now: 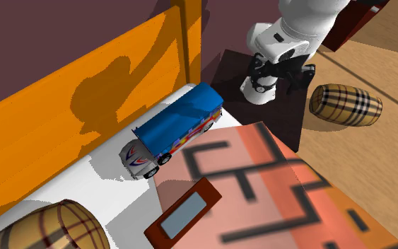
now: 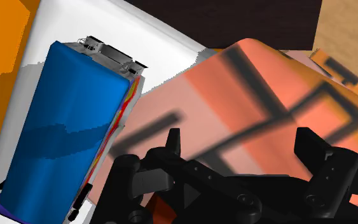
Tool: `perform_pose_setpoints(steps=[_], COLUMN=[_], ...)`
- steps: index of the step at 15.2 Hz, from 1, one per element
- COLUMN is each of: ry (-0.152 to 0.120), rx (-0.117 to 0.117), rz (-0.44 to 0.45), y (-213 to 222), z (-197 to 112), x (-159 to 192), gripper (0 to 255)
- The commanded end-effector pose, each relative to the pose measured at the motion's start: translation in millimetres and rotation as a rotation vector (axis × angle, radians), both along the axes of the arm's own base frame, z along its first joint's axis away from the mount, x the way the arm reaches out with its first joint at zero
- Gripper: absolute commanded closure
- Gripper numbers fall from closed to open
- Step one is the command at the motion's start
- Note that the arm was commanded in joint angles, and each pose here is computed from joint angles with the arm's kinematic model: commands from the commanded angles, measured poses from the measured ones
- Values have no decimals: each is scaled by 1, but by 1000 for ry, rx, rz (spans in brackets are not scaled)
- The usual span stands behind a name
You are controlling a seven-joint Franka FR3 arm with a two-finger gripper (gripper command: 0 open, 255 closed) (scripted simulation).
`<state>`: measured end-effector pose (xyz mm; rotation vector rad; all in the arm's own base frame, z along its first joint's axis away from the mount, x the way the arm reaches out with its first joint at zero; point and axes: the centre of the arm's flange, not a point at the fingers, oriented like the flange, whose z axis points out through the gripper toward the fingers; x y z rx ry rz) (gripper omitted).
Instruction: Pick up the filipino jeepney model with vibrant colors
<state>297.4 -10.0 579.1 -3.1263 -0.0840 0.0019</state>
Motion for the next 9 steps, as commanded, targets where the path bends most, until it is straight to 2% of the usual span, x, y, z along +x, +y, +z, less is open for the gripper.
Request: perform_pose_setpoints(steps=[1, 9], ry=[0, 24], rx=[0, -1], rz=[0, 197], y=[0, -88], z=[0, -26], x=[0, 56], gripper=[0, 0])
